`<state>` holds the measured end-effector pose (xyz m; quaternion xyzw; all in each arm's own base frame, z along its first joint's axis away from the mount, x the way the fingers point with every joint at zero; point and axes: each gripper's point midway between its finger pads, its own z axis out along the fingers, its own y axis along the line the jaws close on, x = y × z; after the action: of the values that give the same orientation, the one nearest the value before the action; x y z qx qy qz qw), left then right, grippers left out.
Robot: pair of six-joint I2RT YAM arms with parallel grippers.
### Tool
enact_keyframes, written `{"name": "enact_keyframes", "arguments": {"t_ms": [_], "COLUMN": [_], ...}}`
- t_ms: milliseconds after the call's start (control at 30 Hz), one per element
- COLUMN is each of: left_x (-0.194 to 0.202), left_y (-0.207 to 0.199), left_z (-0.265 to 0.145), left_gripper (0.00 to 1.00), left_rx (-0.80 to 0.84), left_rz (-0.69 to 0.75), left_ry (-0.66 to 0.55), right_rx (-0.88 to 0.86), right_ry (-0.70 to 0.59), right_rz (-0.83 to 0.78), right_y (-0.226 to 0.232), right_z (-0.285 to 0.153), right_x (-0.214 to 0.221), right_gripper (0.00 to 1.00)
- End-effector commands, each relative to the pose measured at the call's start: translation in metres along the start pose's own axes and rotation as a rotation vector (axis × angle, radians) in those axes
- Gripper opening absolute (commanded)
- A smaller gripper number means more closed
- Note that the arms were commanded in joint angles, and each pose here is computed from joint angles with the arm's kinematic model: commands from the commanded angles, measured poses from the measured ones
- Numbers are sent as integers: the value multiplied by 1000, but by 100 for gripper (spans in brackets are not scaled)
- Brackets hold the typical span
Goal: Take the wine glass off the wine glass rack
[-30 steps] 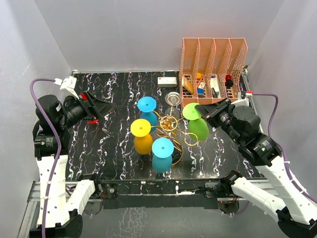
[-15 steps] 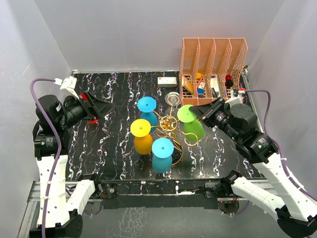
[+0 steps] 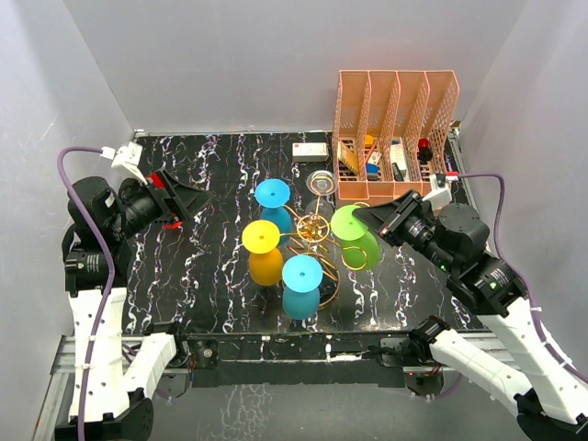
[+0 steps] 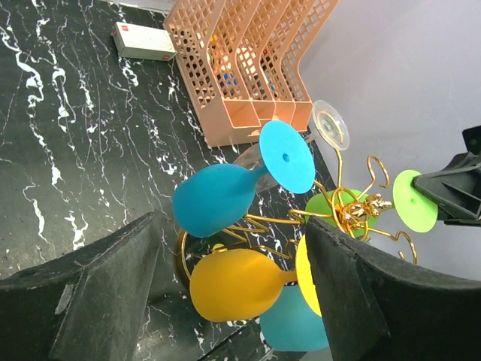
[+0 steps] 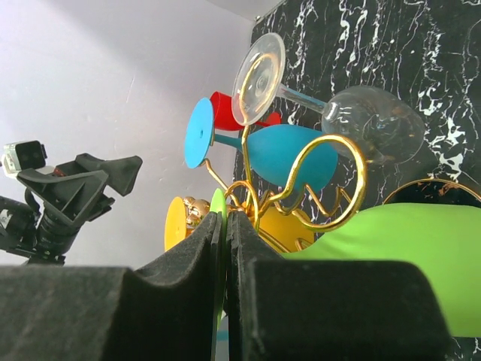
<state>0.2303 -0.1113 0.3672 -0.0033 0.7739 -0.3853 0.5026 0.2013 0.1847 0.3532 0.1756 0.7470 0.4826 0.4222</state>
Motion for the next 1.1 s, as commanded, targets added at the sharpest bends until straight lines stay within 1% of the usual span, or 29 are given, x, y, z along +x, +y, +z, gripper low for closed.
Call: {"name": "enact_keyframes", "arguments": {"t_ms": [0, 100, 200, 267, 367, 433, 567, 633, 733, 933, 967, 1067], "left_x": [-4, -9, -16, -22, -34, -44, -59, -64, -74, -96, -101, -105], "left_y": [1, 2, 0, -1, 5, 5, -5, -7, -18, -59, -68, -91], "left_z": [-1, 0, 1, 2, 2, 4, 7, 15, 26, 42, 42, 44], "left_gripper": [76, 78, 85, 86, 87, 97, 97, 97, 97, 97, 97, 97], "left_rx": [-14, -23, -20, -25, -78, -91, -62, -36, 39, 304, 348, 439], "left_rz": [5, 6, 5, 8, 30, 36, 12, -29, -93, -235, -235, -251], "left_ry": [-35, -55, -77, -87, -93, -97, -123, -113, -106, -122, -140, -138], "right_rx": [18, 65, 98, 103, 100, 79, 55, 44, 17, -78, -100, -171], "right_ry": [-60, -88, -124, -140, -172, -192, -259, -298, -368, -485, -501, -541], "right_rz": [4, -1, -17, -30, -50, -76, -146, -174, -191, -165, -159, -142], "right_y": [0, -7, -11, -12, -12, -6, 7, 15, 24, 45, 50, 67], "right_z": [-10, -17, -26, -32, -43, -52, -73, -85, -105, -140, -144, -155], "right_x": [-12, -17, -25, -28, -33, -38, -55, -64, -78, -97, -99, -107], "right_gripper": [8, 8, 8, 8, 8, 7, 8, 8, 8, 8, 7, 8]}}
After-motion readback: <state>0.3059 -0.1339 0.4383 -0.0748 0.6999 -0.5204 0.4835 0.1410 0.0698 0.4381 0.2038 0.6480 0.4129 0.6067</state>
